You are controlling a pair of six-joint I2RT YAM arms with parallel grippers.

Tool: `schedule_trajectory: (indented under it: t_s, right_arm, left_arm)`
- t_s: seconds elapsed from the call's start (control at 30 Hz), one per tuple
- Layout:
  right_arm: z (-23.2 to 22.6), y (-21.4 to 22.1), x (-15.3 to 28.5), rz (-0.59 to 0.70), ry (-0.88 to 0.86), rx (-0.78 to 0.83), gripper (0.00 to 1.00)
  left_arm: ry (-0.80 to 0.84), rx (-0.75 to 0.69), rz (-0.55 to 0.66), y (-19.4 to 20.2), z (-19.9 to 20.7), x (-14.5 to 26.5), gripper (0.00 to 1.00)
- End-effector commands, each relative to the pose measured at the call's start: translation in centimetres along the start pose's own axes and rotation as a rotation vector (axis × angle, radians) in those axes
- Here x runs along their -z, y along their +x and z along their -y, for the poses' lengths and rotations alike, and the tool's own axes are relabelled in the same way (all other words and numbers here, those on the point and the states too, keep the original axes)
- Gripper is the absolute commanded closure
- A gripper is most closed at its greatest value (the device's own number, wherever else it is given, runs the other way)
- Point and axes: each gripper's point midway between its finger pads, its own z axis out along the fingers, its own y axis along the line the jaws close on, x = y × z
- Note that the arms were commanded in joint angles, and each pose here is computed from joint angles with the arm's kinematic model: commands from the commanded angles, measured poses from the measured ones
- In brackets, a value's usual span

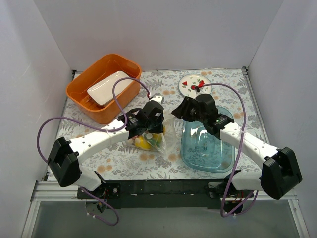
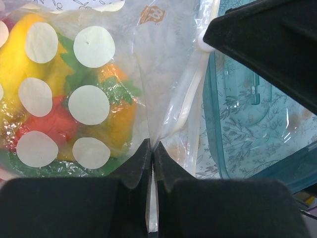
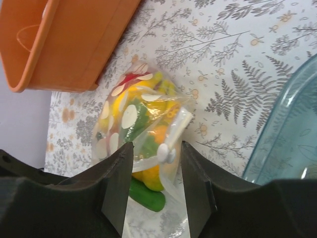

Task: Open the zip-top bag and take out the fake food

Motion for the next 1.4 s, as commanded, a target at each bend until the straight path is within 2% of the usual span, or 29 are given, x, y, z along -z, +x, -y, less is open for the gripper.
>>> schedule_trajectory:
  t_s: [0.0,0.83,1.37]
  right_arm:
    - [-2.8,-1.0,-0.3,0.022,-0.114,-0.040,0.51]
    - [0.6,1.6,-0.3,-0.008,-0.031,-0.070,0.53]
    - [1.6,1.5,0.4,0.008,0.011,-0.086,0.46]
  left_arm:
    - [0.020,0.001,0.014,-0.3,0.2,0.0,1.00]
    - [0.022,0.001,0.021,-0.5,0.1,0.4,1.00]
    - [0.029,0.001,0.013,-0.2,0.2,0.4,1.00]
